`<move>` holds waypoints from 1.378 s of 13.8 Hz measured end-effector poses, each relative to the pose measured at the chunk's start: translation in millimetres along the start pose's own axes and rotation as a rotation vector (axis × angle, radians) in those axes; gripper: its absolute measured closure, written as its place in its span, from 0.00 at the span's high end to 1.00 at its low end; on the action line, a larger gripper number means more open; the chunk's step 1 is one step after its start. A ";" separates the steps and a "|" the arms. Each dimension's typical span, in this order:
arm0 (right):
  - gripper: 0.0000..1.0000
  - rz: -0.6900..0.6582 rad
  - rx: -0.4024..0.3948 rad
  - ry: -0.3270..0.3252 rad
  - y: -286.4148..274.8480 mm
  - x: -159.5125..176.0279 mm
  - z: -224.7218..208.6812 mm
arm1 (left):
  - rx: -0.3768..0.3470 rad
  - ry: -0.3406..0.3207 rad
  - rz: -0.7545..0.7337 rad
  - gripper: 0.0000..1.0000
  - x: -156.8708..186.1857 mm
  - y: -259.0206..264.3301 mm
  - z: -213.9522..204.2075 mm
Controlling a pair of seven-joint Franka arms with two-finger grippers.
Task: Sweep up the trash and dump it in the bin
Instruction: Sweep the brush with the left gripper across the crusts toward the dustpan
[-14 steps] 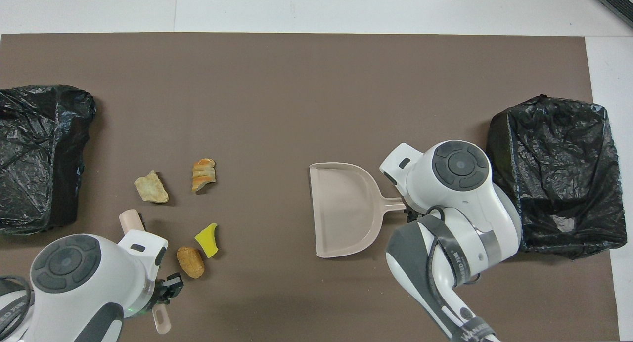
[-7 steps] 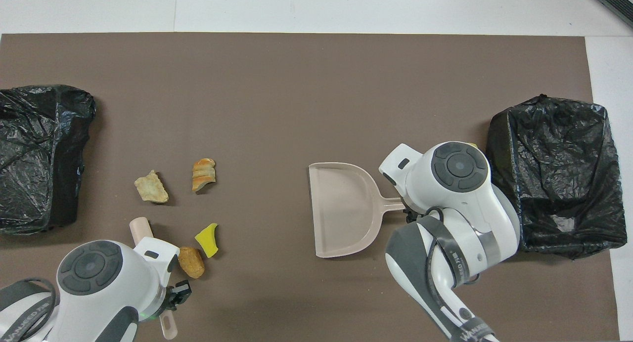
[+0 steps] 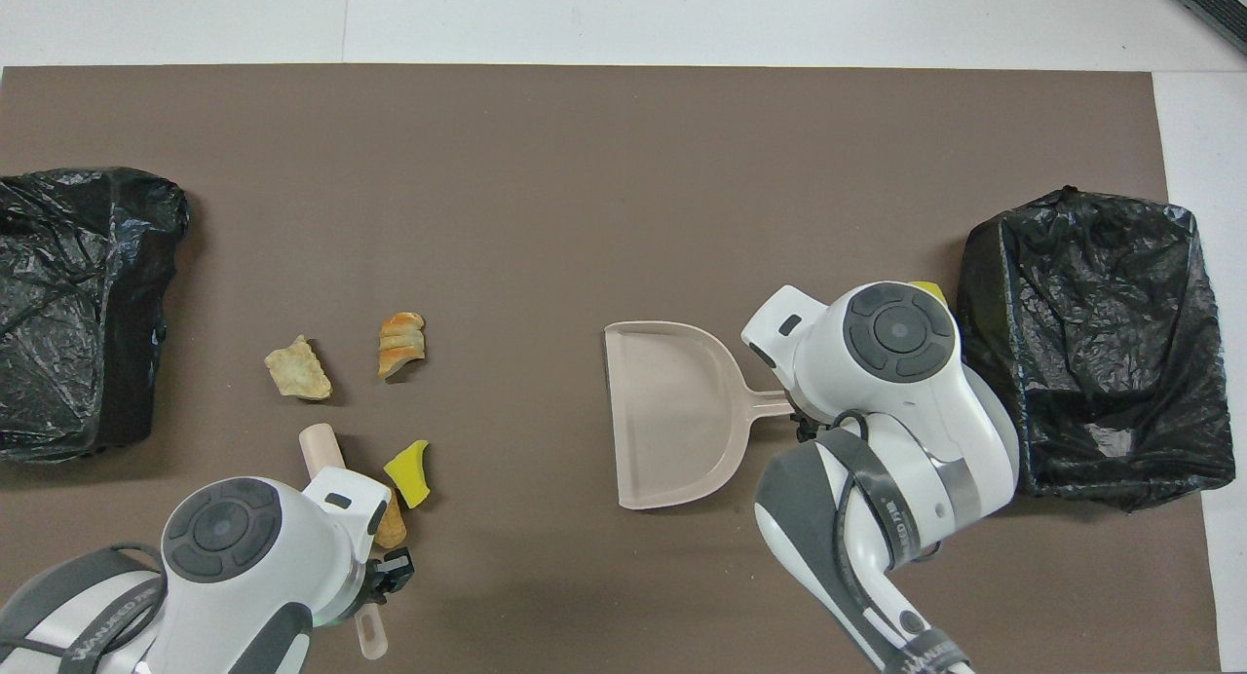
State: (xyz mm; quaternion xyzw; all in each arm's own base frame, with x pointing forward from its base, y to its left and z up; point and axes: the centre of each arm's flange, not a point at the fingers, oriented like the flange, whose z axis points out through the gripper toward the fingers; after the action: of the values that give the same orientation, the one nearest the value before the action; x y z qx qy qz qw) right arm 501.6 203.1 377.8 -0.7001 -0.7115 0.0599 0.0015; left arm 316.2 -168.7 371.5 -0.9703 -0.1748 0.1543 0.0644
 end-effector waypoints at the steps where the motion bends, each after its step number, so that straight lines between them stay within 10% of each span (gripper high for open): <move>1: 0.33 0.000 0.000 0.000 0.0 0.1 0.0 | -0.013 0.013 0.000 0.26 2.9 2.6 1.5; 19: 0.33 -0.002 0.002 -0.001 -0.9 0.9 1.0 | -0.207 0.109 0.094 0.26 -4.1 93.3 -8.3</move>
State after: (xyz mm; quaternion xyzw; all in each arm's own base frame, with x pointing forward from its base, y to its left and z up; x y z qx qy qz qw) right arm 500.5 203.9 376.8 -0.6993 -0.7122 0.0611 0.0019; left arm 345.0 -257.6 363.8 -0.9859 -0.1401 0.0851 -0.0340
